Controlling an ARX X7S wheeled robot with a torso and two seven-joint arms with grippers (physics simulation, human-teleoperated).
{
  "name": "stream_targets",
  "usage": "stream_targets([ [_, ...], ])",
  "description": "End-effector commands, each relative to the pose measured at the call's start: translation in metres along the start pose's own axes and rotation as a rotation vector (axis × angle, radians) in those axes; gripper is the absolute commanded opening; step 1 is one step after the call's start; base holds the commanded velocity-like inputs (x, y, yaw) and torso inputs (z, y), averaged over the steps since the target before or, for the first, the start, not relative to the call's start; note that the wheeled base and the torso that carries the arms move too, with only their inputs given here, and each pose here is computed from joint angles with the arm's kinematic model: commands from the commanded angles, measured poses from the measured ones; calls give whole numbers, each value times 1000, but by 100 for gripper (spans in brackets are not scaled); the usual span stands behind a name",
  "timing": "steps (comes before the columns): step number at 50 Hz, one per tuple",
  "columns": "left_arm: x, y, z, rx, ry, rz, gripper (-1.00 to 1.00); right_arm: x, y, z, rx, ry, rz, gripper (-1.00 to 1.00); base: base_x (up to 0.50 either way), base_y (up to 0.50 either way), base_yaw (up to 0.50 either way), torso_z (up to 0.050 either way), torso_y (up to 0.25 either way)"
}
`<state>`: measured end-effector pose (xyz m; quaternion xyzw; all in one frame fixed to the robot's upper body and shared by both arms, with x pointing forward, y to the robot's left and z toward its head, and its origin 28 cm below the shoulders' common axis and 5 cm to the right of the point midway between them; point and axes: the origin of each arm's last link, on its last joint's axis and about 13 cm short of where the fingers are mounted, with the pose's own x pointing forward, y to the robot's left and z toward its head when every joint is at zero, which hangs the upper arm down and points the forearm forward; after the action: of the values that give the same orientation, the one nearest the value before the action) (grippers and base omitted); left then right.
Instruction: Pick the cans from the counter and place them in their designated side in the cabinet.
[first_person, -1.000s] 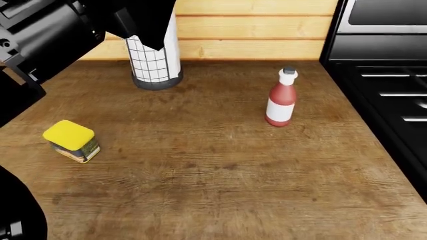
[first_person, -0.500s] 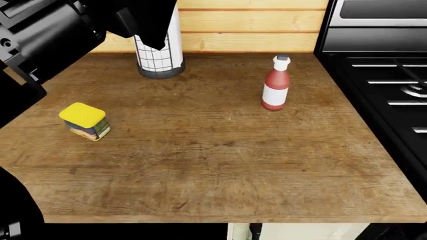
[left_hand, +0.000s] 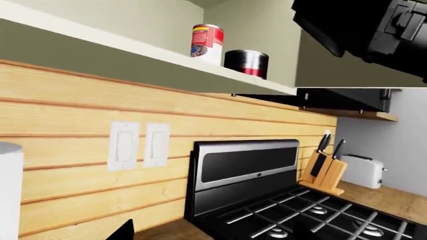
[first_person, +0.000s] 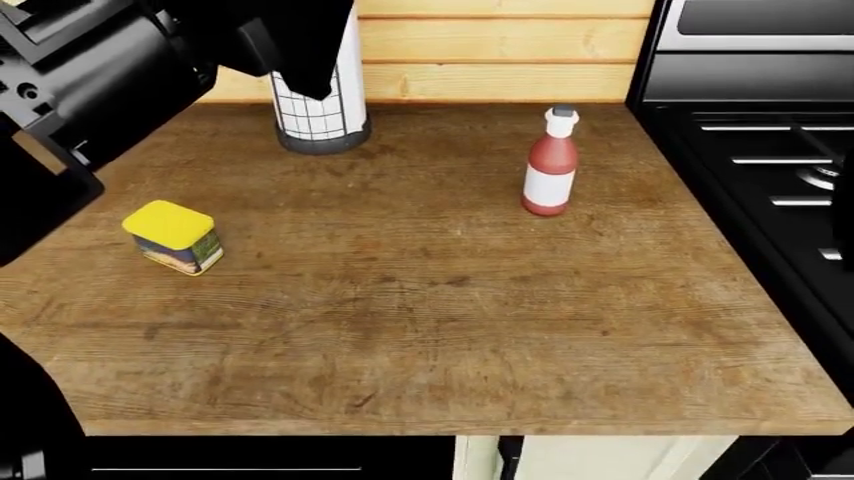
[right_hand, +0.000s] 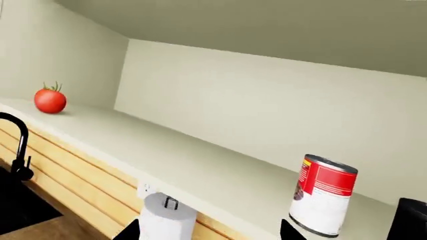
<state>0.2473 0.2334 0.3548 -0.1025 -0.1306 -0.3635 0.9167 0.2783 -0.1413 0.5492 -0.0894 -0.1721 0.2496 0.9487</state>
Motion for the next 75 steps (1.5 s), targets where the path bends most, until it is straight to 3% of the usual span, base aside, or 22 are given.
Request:
stream_targets([
  [1,0,3,-6,-11,-2,23,100,-34,34,-57,102,-5,108,100,0,0,0,0,0],
  [3,0,5,-7,-6,-4,37,100,-37,38,-73,134,10,145,100,0,0,0,0,0],
  [4,-1,5,-7,-3,-4,43,100,-44,34,-80,149,22,104,100,0,0,0,0,0],
  [13,-7,10,-7,29,-28,133,100,-62,29,-142,268,119,97,100,0,0,0,0,0],
  [23,-20,15,-7,55,-52,242,100,-71,36,-176,301,181,63,100,0,0,0,0,0],
  [31,-19,18,-13,46,-43,259,100,-58,47,-197,300,241,35,100,0,0,0,0,0],
  [39,-17,20,-17,40,-33,258,100,-57,50,-200,287,268,32,100,0,42,0,0,0],
  [75,-11,19,-19,40,-12,227,100,-73,46,-190,271,262,23,100,0,500,0,0,0],
])
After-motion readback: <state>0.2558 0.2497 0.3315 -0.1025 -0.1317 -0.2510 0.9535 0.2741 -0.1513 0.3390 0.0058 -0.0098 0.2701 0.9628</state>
